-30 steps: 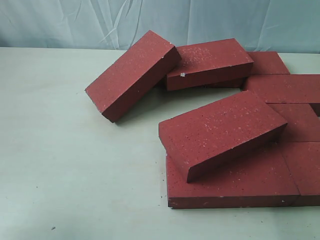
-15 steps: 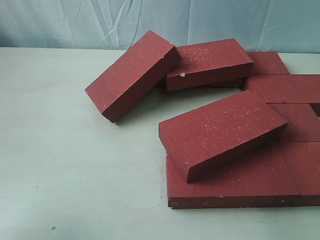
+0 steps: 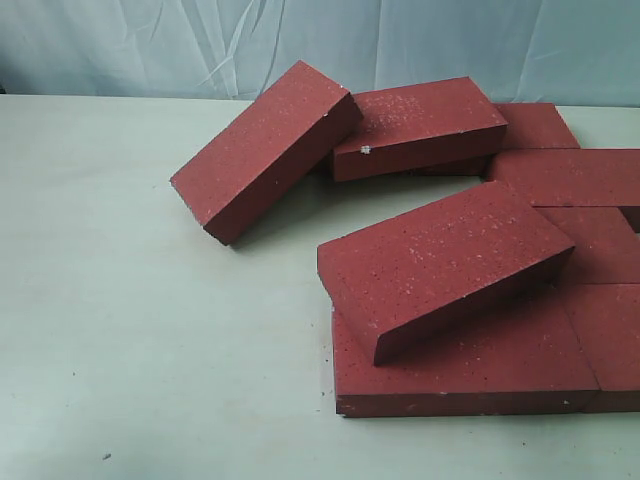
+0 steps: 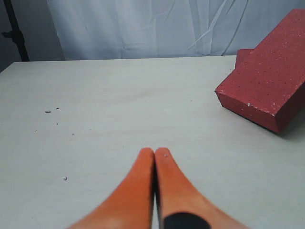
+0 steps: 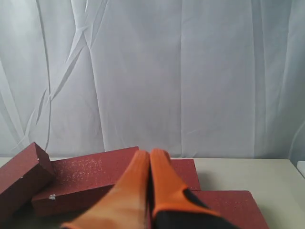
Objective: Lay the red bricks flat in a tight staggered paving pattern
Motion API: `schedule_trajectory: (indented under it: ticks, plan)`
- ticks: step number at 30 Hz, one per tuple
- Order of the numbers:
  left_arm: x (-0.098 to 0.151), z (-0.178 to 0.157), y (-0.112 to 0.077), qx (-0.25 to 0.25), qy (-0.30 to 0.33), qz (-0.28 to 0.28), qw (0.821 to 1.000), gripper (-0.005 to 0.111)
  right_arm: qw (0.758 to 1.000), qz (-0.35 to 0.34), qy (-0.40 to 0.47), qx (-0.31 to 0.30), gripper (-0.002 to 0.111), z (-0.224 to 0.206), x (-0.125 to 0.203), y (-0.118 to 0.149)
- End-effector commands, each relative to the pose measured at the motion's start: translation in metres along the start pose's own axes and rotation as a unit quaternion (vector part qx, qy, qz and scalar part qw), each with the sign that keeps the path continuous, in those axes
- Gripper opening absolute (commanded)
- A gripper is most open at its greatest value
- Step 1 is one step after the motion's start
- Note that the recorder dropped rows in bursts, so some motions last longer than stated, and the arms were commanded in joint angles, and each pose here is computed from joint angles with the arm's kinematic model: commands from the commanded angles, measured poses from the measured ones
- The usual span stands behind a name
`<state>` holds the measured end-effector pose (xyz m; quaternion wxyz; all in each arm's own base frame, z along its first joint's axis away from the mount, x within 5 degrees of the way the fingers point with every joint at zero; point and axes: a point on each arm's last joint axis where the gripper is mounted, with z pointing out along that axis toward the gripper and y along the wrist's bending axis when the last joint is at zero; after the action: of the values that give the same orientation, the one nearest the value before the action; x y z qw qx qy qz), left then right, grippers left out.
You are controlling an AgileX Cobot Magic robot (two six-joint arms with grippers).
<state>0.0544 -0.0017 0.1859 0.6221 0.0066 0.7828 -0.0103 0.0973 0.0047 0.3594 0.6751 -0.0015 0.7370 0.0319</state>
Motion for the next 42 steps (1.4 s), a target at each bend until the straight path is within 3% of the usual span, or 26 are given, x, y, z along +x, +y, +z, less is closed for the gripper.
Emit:
schedule_trajectory:
  ticks: [1, 9, 21, 26, 33, 42]
  plan:
    - [0.000, 0.000, 0.000, 0.003, -0.006, -0.002, 1.000, 0.000, 1.000, -0.008, 0.005, 0.004, -0.001, 0.007, -0.001, -0.001]
    - [0.000, 0.000, 0.000, 0.003, -0.006, -0.002, 1.000, 0.000, 0.999, -0.006, 0.054, 0.005, -0.001, 0.026, 0.005, -0.001]
    - [0.000, 0.000, 0.000, 0.003, -0.006, -0.002, 1.000, 0.000, 0.957, -0.004, 0.290, 0.008, -0.001, 0.094, 0.001, -0.001]
    - [0.000, 0.000, 0.000, 0.003, -0.006, -0.002, 1.000, 0.000, 0.941, -0.018, 0.338, 0.015, -0.001, 0.127, 0.022, -0.005]
    - [0.000, 0.000, 0.000, 0.003, -0.006, -0.002, 1.000, 0.000, 0.907, -0.023, 0.421, 0.018, -0.001, 0.171, 0.068, -0.008]
    - [0.000, 0.000, 0.000, 0.003, -0.006, -0.002, 1.000, 0.000, 0.858, -0.031, 0.512, 0.013, -0.001, 0.228, 0.101, -0.016]
